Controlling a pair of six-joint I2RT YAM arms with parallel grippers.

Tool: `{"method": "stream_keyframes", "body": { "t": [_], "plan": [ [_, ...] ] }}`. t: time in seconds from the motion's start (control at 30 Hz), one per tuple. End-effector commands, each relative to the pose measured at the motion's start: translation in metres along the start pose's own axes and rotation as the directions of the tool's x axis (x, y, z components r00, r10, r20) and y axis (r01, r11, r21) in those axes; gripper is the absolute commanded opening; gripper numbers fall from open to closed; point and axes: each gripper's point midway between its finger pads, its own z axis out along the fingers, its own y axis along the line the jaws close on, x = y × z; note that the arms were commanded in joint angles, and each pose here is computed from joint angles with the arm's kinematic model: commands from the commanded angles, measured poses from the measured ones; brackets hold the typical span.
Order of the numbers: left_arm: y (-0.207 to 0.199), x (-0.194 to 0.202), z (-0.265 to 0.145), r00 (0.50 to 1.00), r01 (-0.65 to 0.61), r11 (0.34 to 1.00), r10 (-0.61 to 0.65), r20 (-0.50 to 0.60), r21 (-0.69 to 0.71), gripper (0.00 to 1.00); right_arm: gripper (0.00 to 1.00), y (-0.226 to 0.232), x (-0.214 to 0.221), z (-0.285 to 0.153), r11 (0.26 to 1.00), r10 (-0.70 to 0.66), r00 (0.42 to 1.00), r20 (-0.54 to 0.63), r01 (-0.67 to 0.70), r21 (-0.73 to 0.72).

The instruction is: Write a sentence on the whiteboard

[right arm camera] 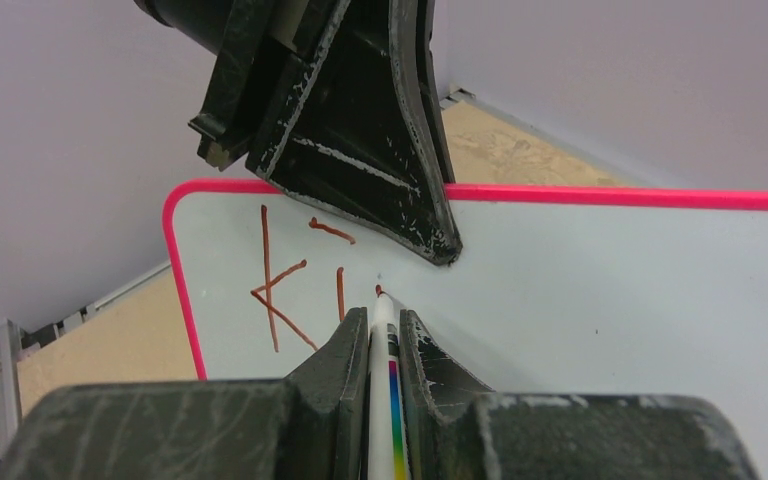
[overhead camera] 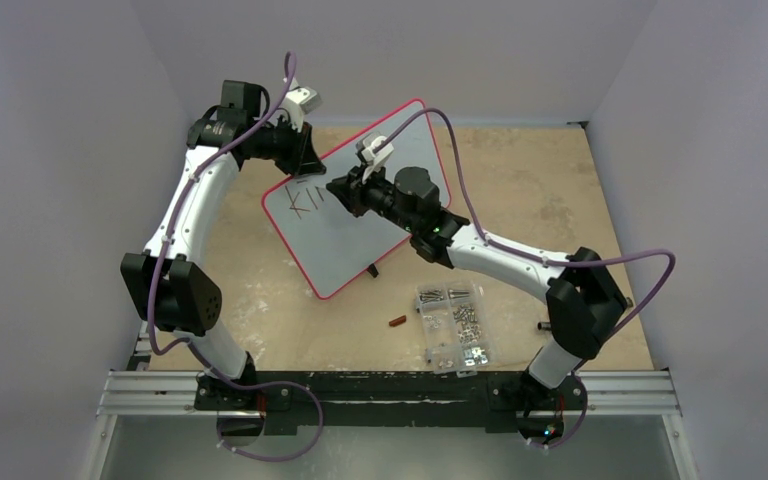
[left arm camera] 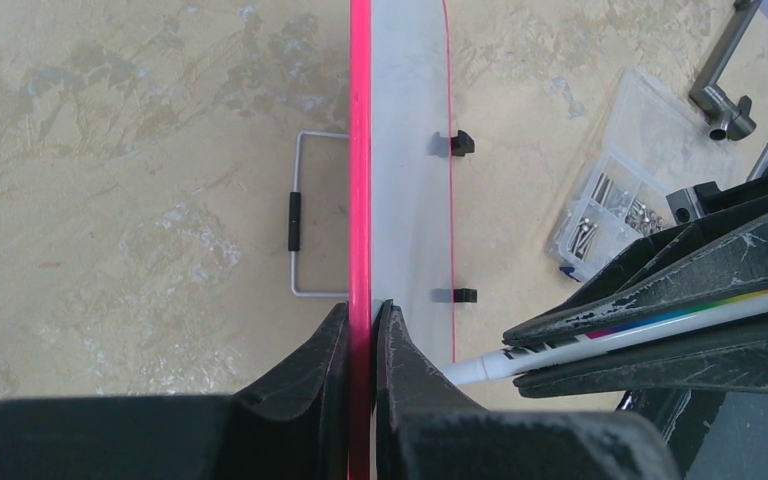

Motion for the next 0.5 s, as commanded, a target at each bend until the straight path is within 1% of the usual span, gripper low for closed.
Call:
{"method": "stream_keyframes", "body": {
  "t": [0.0, 0.2, 0.37, 0.47],
  "plan": [
    [-0.003, 0.018, -0.002, 0.994, -0.076, 0.997, 0.075, -0.083, -0.017, 0.00, 0.00, -0.006, -0.022, 0.009, 1.000, 0.002, 0.999, 0.054, -0.003, 0.030],
    [-0.003, 0.018, -0.002, 0.994, -0.076, 0.997, 0.074, -0.084, -0.016, 0.00, 0.00, -0.012, -0.022, 0.010, 0.998, 0.002, 0.999, 0.052, -0.005, 0.064],
    [-0.003, 0.018, -0.001, 0.994, -0.077, 0.997, 0.076, -0.084, -0.016, 0.00, 0.00, -0.025, -0.021, 0.009, 0.990, 0.002, 0.999, 0.046, -0.008, 0.138],
    [-0.004, 0.018, -0.002, 0.994, -0.076, 0.997, 0.074, -0.084, -0.017, 0.00, 0.00, -0.029, -0.020, 0.007, 0.987, 0.001, 0.999, 0.046, -0.008, 0.158]
  ]
}}
